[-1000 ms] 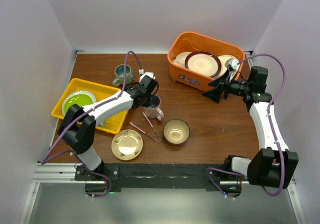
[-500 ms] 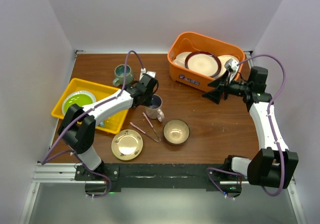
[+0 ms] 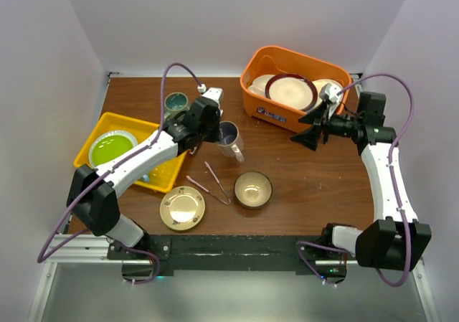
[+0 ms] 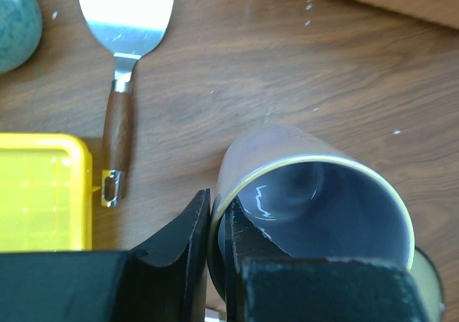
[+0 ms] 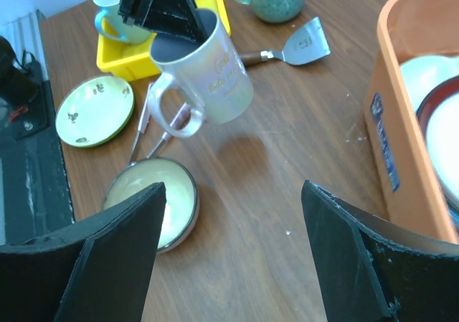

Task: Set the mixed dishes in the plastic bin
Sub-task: Pick up the cup at the center of the board.

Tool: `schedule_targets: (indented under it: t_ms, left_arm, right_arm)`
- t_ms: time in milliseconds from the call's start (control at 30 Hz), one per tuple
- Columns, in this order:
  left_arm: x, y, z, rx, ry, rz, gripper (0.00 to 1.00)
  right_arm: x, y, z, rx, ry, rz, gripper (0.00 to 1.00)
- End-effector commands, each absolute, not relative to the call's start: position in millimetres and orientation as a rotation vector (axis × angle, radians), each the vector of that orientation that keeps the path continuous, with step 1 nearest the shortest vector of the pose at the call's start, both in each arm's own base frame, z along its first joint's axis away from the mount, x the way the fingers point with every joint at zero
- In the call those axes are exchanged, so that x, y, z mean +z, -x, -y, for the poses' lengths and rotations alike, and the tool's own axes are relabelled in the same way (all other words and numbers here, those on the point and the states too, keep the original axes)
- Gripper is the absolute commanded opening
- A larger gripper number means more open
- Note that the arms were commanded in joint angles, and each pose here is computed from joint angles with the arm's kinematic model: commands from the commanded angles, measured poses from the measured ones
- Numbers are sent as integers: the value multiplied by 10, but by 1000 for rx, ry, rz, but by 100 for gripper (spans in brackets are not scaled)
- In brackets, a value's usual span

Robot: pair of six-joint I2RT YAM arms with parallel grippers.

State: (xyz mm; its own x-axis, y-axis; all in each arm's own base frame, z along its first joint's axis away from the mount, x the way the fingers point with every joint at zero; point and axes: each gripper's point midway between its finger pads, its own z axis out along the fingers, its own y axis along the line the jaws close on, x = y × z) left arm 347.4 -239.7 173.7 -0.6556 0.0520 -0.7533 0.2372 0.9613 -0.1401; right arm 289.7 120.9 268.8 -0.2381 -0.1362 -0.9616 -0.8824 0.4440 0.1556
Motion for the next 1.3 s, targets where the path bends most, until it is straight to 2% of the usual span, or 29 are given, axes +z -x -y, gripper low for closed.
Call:
schedule_targets:
  t_ms: [0, 133, 367, 633, 1000, 1267]
  left_arm:
    - [2608, -3608, 2675, -503, -151, -2042, 0]
    - [2750, -3559, 2740, -544, -137, -2014, 0]
    - [2965, -3464, 2879, -588, -63, -1971, 0]
    - [3027, -3453, 2930, -562, 139, -1983, 0]
    - [2974, -3449, 2952, -617, 374, -2031, 0]
    - [2964, -3412, 2995, -682, 457, -2038, 0]
  right_arm:
    - [2775, -2837, -1249, 830, 1054, -1679, 80]
    - [2829, -2918, -1274, 714, 1117, -1722, 80]
    - [2922, -2914, -1698, 535, 1247, -1772, 81]
    - [2762, -2859, -2139, 279, 1374, -1816, 82]
    - [2646, -3076, -2208, 121, 1265, -1853, 83]
    - [2581, -3152, -2225, 104, 1208, -1870, 78]
